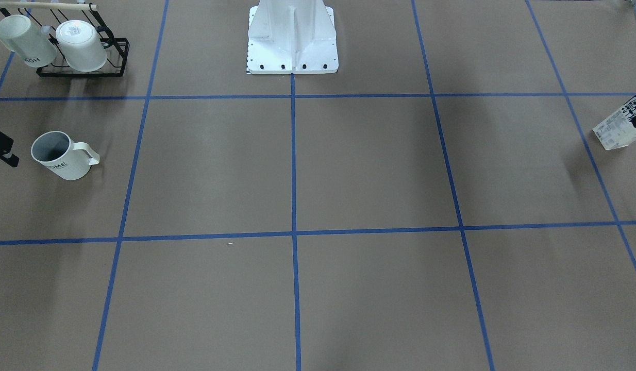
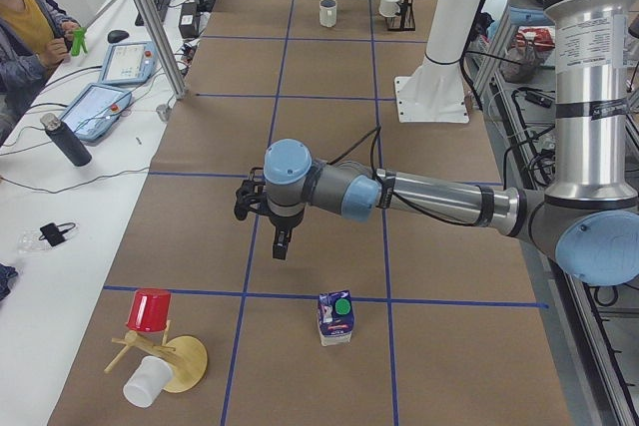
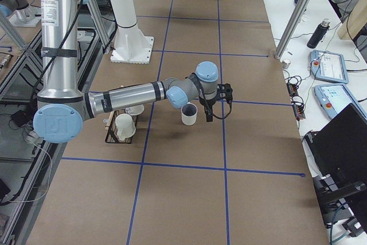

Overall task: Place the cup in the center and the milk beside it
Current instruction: 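Reach the right gripper down to the white mug and grasp it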

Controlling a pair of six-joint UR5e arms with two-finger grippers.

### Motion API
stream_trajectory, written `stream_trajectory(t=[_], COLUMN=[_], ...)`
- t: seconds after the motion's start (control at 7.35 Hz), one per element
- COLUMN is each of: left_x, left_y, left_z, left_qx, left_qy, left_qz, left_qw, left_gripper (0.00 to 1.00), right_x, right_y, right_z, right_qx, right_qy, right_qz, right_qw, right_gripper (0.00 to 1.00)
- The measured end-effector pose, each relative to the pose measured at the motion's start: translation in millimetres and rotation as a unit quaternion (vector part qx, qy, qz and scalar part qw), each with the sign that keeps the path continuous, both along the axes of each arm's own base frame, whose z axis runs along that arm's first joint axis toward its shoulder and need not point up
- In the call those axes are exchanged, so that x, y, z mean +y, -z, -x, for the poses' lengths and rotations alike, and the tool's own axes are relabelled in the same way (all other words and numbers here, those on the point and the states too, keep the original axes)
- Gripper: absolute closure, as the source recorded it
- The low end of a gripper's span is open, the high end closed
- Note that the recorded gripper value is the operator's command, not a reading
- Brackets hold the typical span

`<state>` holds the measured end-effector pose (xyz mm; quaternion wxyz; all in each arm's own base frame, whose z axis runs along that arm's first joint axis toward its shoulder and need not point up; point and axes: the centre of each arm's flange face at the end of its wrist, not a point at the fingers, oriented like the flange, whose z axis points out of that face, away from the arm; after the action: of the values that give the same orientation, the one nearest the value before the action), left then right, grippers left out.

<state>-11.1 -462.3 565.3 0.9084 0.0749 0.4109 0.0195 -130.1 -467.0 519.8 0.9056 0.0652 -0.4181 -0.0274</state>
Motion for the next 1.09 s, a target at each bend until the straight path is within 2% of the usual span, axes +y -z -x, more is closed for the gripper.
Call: stream_trajectory(t=[0.41, 0.54, 0.68, 0.82, 1.09], left_x=[0.0, 0.0, 0.0, 0.0, 0.1], left_y=[5.1, 5.3, 5.7, 5.8, 5.5], left_z=[0.0, -0.1, -0.1, 0.0, 0.3], left_qx=[0.002, 0.002, 0.003, 0.003, 0.003], left_qy=[0.008, 0.009, 0.01, 0.01, 0.01], left_qz=[0.005, 0.006, 0.006, 0.006, 0.006], left_qw=[1.0, 0.9999, 0.9999, 0.9999, 0.9999], left_gripper=[0.02, 0.02, 0.02, 0.02, 0.02], right_x=[44.8, 53.6, 58.1, 59.6, 59.4], right_y=[-22.3, -29.7, -34.0, -35.7, -35.6], right_z=[33.5, 43.3, 51.4, 56.9, 61.1], right_qx=[0.023, 0.034, 0.045, 0.049, 0.049], right_qy=[0.044, 0.055, 0.062, 0.066, 0.068], right_qz=[0.02, 0.021, 0.019, 0.018, 0.019], right_qw=[0.9986, 0.9977, 0.9969, 0.9964, 0.9963], right_gripper=[0.06, 0.17, 0.96, 1.0, 1.0])
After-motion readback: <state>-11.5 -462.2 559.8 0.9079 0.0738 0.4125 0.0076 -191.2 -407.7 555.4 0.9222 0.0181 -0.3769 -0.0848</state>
